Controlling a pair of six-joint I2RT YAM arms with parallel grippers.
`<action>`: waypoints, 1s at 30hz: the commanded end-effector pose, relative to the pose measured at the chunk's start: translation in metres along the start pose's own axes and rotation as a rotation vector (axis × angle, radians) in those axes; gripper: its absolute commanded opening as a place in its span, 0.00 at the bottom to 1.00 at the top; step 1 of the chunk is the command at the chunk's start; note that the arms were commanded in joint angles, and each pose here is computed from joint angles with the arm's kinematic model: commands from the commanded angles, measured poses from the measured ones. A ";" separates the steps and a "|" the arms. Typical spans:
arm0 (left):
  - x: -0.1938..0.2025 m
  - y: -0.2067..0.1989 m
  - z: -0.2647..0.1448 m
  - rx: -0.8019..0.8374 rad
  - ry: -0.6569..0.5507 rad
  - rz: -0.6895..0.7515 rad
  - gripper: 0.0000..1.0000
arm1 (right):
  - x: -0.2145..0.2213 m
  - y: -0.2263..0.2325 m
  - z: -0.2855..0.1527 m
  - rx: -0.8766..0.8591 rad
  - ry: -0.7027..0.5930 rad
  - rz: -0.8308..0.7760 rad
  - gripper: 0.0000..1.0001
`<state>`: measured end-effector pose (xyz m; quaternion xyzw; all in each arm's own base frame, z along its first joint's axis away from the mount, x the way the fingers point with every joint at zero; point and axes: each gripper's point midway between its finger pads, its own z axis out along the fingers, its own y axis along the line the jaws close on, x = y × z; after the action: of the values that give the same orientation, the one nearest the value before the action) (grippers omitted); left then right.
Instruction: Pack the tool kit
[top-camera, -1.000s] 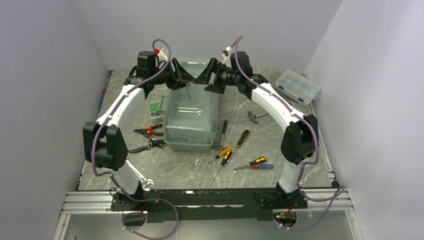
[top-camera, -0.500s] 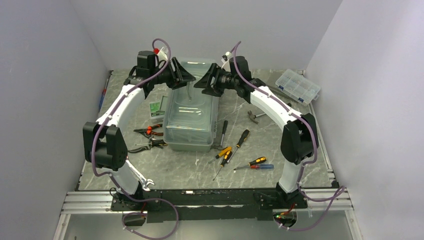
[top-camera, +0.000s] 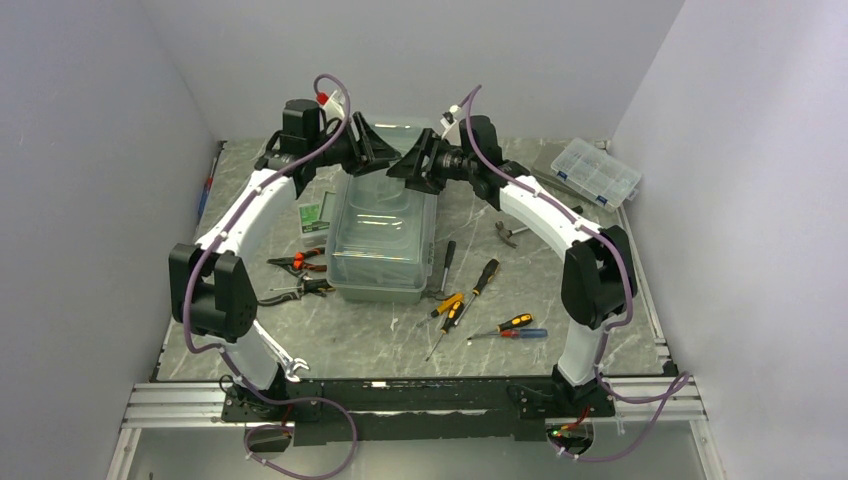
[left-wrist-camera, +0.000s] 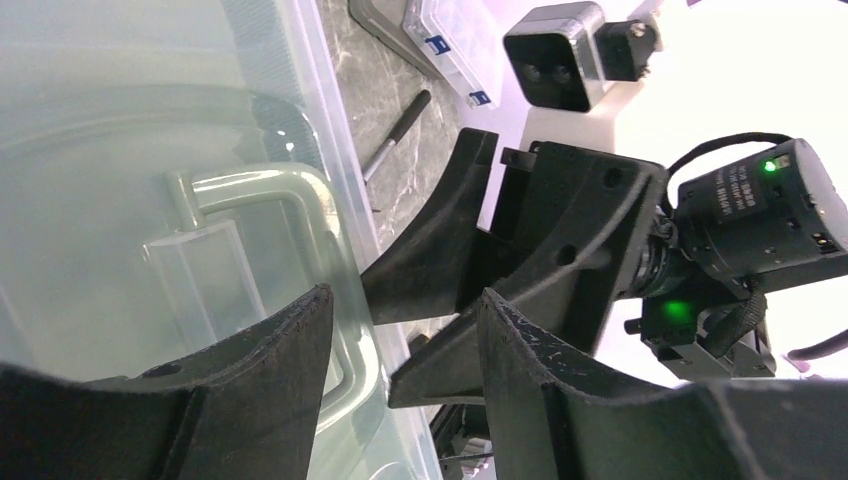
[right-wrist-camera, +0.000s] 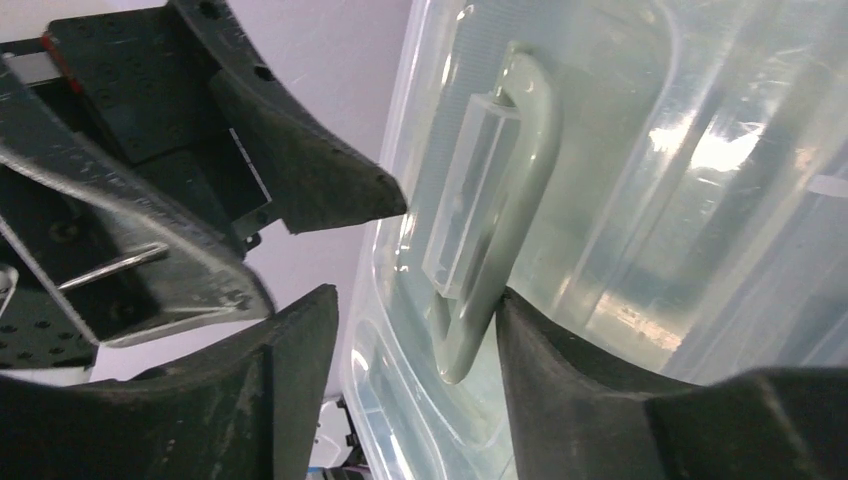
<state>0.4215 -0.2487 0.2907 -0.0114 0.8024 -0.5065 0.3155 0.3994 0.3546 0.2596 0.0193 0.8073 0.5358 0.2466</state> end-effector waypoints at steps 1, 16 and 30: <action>-0.017 -0.032 -0.014 0.056 -0.031 0.074 0.59 | -0.003 -0.004 0.001 0.026 -0.008 0.004 0.58; -0.050 0.034 -0.140 -0.180 -0.314 0.063 0.62 | 0.006 -0.008 0.031 0.071 0.042 0.012 0.37; -0.031 0.136 -0.160 -0.371 -0.397 -0.103 0.63 | -0.009 0.030 0.020 0.072 0.025 -0.039 0.00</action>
<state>0.3921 -0.0490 0.2395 -0.2099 0.8152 -0.3606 0.4018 0.4080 0.3769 0.2385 0.0619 0.8470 0.4905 0.1952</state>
